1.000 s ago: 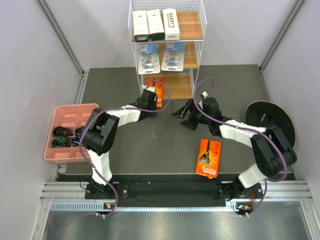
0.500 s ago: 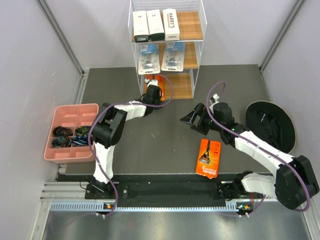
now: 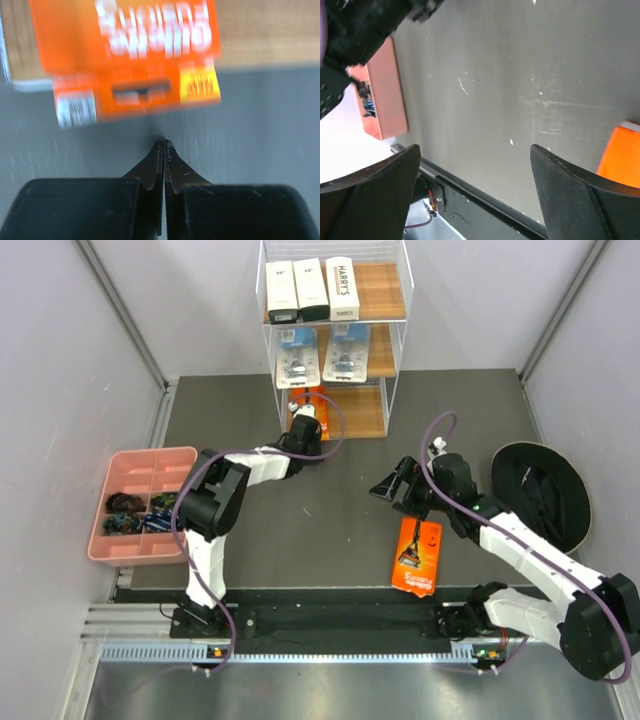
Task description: Place and organize the shaving razors onto the shelf
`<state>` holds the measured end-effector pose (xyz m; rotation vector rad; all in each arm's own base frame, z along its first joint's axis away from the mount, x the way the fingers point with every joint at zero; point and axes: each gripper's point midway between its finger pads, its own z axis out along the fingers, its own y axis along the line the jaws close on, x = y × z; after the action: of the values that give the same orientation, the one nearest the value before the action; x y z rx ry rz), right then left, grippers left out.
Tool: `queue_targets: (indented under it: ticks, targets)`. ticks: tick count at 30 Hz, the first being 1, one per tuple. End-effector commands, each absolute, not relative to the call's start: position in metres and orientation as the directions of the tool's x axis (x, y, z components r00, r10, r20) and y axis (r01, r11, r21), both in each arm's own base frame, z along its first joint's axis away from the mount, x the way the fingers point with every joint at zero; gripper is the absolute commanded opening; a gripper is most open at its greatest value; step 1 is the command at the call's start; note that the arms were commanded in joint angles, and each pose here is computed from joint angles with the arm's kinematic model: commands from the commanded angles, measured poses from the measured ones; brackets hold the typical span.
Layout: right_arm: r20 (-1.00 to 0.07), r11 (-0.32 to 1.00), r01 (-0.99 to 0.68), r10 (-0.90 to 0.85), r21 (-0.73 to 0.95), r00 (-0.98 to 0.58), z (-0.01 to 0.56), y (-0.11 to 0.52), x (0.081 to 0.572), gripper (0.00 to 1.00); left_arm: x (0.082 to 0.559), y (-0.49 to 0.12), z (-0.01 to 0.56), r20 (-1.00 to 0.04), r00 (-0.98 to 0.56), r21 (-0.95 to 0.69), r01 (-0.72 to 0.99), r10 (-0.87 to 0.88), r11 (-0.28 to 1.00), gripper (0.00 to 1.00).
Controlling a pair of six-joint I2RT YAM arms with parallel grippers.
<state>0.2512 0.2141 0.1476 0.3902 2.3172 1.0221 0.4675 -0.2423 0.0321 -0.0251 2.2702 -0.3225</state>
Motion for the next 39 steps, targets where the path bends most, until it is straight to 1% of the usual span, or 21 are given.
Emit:
queue_targets:
  ticks: [1,3,4,10,11,12,13,14,16,17,18,20,21,27,34,39]
  targets:
    - [-0.452,0.698,0.003,0.467,0.716,-0.760,0.169,0.203,0.255,0.90,0.422,-0.262,0.054,-0.725,-0.679,-0.295,0.157,-0.114,0.942,0.13]
    - [-0.468,0.716,0.006,0.463,0.698,-0.752,0.171,0.196,0.252,0.92,0.409,-0.265,0.059,-0.713,-0.690,-0.321,0.164,-0.125,0.933,0.21]
    - [-0.472,0.723,0.012,0.464,0.691,-0.750,0.171,0.193,0.251,0.93,0.399,-0.266,0.063,-0.707,-0.696,-0.335,0.172,-0.126,0.926,0.27]
    - [-0.501,0.756,0.017,0.451,0.655,-0.739,0.175,0.180,0.239,0.99,0.365,-0.259,0.093,-0.680,-0.715,-0.406,0.186,-0.160,0.895,0.45]
    - [-0.503,0.760,0.018,0.447,0.649,-0.740,0.174,0.178,0.237,0.99,0.363,-0.260,0.100,-0.683,-0.710,-0.421,0.189,-0.173,0.887,0.51]
    - [-0.504,0.770,0.026,0.442,0.638,-0.742,0.172,0.174,0.234,0.99,0.356,-0.256,0.101,-0.672,-0.721,-0.419,0.185,-0.167,0.889,0.53]
    - [-0.504,0.774,0.030,0.441,0.633,-0.742,0.172,0.172,0.232,0.99,0.346,-0.258,0.111,-0.665,-0.726,-0.452,0.207,-0.174,0.868,0.55]
    - [-0.505,0.776,0.032,0.440,0.629,-0.742,0.172,0.170,0.230,0.99,0.341,-0.257,0.115,-0.662,-0.728,-0.464,0.211,-0.178,0.860,0.62]
    - [-0.502,0.791,0.052,0.437,0.610,-0.747,0.168,0.163,0.223,0.99,0.327,-0.256,0.127,-0.661,-0.727,-0.493,0.234,-0.186,0.838,0.70]
    - [-0.503,0.797,0.058,0.434,0.601,-0.747,0.168,0.161,0.221,0.99,0.320,-0.258,0.129,-0.653,-0.735,-0.510,0.248,-0.183,0.824,0.80]
    - [-0.506,0.807,0.070,0.433,0.587,-0.746,0.165,0.157,0.218,0.99,0.316,-0.257,0.133,-0.651,-0.736,-0.520,0.255,-0.185,0.815,0.86]
    - [-0.497,0.818,0.096,0.433,0.567,-0.752,0.159,0.149,0.210,0.99,0.305,-0.254,0.139,-0.650,-0.734,-0.539,0.263,-0.197,0.800,0.93]
    - [-0.497,0.822,0.114,0.441,0.559,-0.747,0.156,0.145,0.208,0.99,0.302,-0.253,0.141,-0.651,-0.732,-0.548,0.267,-0.203,0.793,0.98]
    - [-0.464,0.835,0.213,0.473,0.508,-0.749,0.135,0.126,0.190,0.99,0.277,-0.252,0.149,-0.633,-0.741,-0.606,0.293,-0.224,0.740,0.99]
    - [-0.406,0.838,0.358,0.521,0.412,-0.751,0.103,0.105,0.173,0.99,0.268,-0.264,0.147,-0.586,-0.781,-0.661,0.308,-0.216,0.684,0.99]
    - [-0.352,0.831,0.417,0.540,0.368,-0.765,0.076,0.101,0.161,0.99,0.261,-0.275,0.140,-0.537,-0.820,-0.705,0.306,-0.199,0.640,0.95]
